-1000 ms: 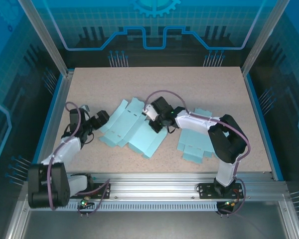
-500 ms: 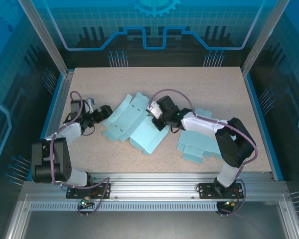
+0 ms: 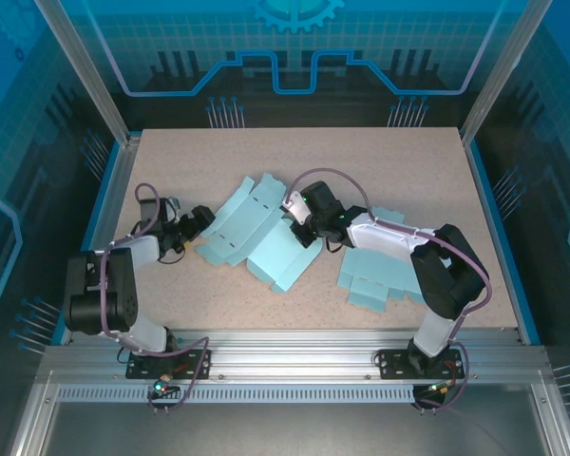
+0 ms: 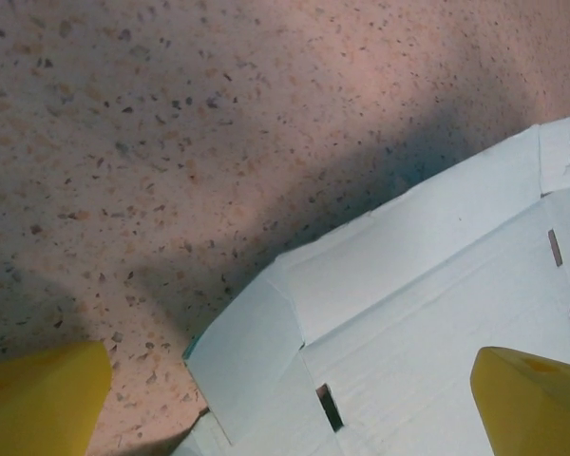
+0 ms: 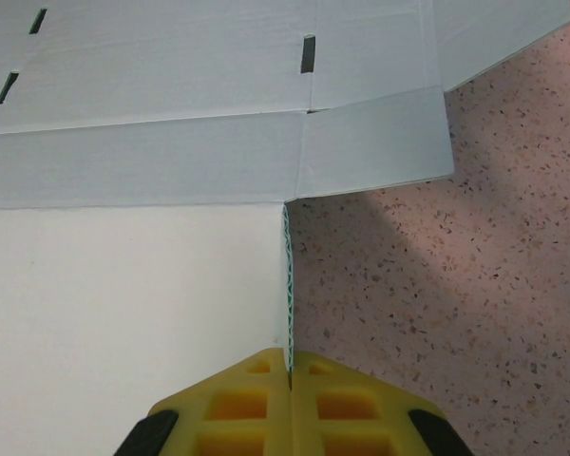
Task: Fold the paper box
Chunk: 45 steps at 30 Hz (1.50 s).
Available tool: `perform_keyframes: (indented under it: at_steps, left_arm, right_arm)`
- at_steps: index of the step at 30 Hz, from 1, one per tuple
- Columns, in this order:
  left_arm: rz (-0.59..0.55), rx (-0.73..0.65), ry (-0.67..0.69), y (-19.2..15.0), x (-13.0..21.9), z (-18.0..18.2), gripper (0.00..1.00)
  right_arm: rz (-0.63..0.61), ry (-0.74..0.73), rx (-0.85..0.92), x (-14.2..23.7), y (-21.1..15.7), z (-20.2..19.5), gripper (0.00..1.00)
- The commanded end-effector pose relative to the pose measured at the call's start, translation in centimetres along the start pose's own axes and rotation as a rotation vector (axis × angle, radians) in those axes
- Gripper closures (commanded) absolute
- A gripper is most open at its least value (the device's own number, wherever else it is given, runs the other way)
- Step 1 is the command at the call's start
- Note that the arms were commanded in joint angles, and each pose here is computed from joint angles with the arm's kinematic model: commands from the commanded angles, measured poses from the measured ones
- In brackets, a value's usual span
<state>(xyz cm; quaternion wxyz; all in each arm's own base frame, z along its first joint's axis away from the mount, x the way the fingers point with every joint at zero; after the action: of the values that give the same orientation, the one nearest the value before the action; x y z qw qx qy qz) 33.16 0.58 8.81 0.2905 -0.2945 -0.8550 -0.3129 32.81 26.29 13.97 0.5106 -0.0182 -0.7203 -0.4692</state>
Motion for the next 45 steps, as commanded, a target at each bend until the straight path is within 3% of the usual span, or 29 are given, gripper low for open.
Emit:
perform_keyframes:
  at_steps: [1,4,8,10,14,20,26,31,34,38,45]
  left_arm:
    - [-0.013,0.068,-0.045,-0.1,-1.0,-0.1,0.01]
    - [0.000,0.068,-0.053,-0.1,-2.0,-0.3,0.03]
    - [0.013,0.073,-0.102,0.1,-3.2,-1.0,0.22]
    - [0.022,0.069,-0.125,0.3,-3.6,-1.5,0.33]
    - [0.017,0.051,-0.183,0.5,-3.9,-2.4,0.67]
    - [-0.034,-0.038,-0.256,1.5,-2.9,-4.1,0.99]
    - [-0.138,-0.281,-0.334,2.3,0.0,-7.7,1.00]
    - [-0.233,-0.620,-0.389,1.0,3.2,-11.4,1.00]
    - [-0.276,-0.811,-0.410,-0.5,4.8,-13.1,1.00]
    - [-0.323,-0.965,-0.448,-1.7,6.4,-14.0,1.00]
    - [-0.395,-1.247,-0.562,-4.2,8.6,-15.4,1.00]
  right_arm:
    - [-0.017,0.022,-0.018,-0.3,0.1,0.1,1.00]
    - [-0.008,0.032,-0.019,-0.5,0.1,0.3,1.00]
    - [0.003,0.044,-0.018,-0.7,0.1,0.4,1.00]
    - [0.006,0.047,-0.018,-0.9,0.0,0.5,1.00]
    - [0.025,0.033,-0.025,-1.4,-0.3,0.3,1.00]
    - [0.054,0.009,-0.051,-1.9,-0.9,-0.1,1.00]
    - [0.042,-0.006,-0.111,-1.2,-1.0,-0.6,0.98]
    - [0.035,-0.024,-0.172,0.1,-0.9,-1.0,0.70]
    - [0.022,-0.041,-0.215,1.3,-0.8,-1.4,0.58]
    - [-0.008,-0.061,-0.263,3.5,-0.7,-1.8,0.39]
    - [-0.084,-0.060,-0.290,8.1,0.3,-2.0,0.27]
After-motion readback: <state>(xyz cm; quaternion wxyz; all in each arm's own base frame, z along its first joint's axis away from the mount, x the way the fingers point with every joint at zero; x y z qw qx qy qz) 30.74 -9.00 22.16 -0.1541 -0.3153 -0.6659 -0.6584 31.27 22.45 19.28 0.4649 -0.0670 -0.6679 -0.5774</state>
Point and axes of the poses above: each hand's point on the last joint's axis, 136 mm out from that joint toward the fingers, its own x axis back along the fingers, its own z axis along the line the jaws close on, y = z × x, the point moved 6 cm from there along x, back along the fingers, and after that the axes turned 3 degrees about -x, right-handed, at the moved point
